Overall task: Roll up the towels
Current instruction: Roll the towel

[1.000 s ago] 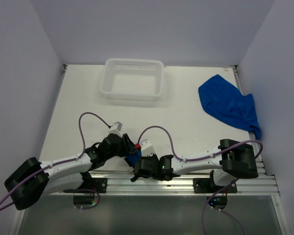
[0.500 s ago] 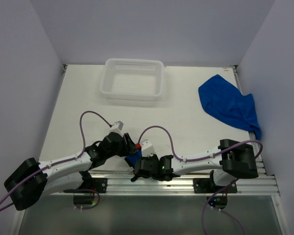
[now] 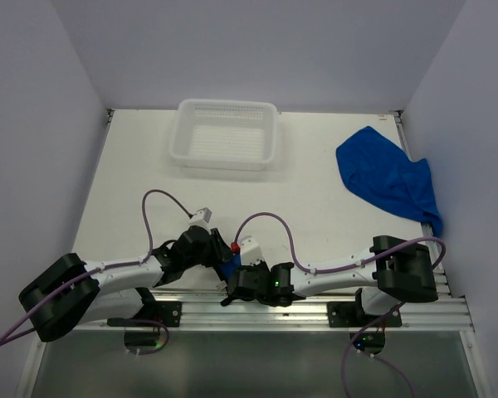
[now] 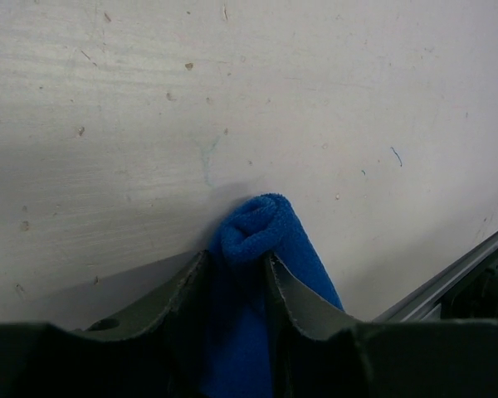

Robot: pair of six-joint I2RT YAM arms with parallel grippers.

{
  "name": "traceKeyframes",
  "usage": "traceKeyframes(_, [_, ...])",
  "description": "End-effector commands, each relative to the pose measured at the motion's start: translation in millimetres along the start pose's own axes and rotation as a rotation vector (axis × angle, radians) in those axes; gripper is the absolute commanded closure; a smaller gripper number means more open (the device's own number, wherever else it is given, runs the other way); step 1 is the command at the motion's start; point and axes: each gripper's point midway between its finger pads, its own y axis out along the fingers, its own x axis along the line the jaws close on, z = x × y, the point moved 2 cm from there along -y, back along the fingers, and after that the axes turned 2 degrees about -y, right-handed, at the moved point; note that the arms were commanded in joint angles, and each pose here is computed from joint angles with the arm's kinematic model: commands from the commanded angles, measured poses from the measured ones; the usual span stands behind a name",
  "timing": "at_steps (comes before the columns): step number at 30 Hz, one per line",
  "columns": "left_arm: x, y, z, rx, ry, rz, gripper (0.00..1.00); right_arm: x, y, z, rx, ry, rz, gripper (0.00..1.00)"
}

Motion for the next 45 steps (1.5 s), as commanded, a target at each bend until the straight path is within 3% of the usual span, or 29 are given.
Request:
traceKeyframes(1, [22.8,3.0,9.2,0.016,0.021,-0.073,0.65,-13.1,-4.3,7.7,0.019,-0.009,0.044,0.78])
traceKeyframes(11, [36.9,5.5,10.7,0.002,0.067,-0.11,1.0,-14.5,-23.2,-11.9,-0.03,0.029,0.009,0.62])
traceKeyframes(19, [31.6,5.1,4.3,-0.048,0.102,-0.052,1.0,-22.0,-37.2,-32.5,-0.064,0.178,-0.108,0.47])
traceKeyframes(24, [22.2,3.6,-0.8,-0.084,0.123,0.008,1.0,-33.5,-21.3,-35.6,-0.054,0.336,-0.216,0.41])
traceKeyframes(34, [21.9,4.4,3.3,-0.084,0.136,0.026,1.0,-17.3,-3.9,-32.1,-0.022,0.512,-0.446,0.39])
traceKeyframes(45, [23.1,4.7,4.9,-0.082,0.132,0.026,1.0,-10.2,1.1,-31.0,-0.034,0.587,-0.524,0.37])
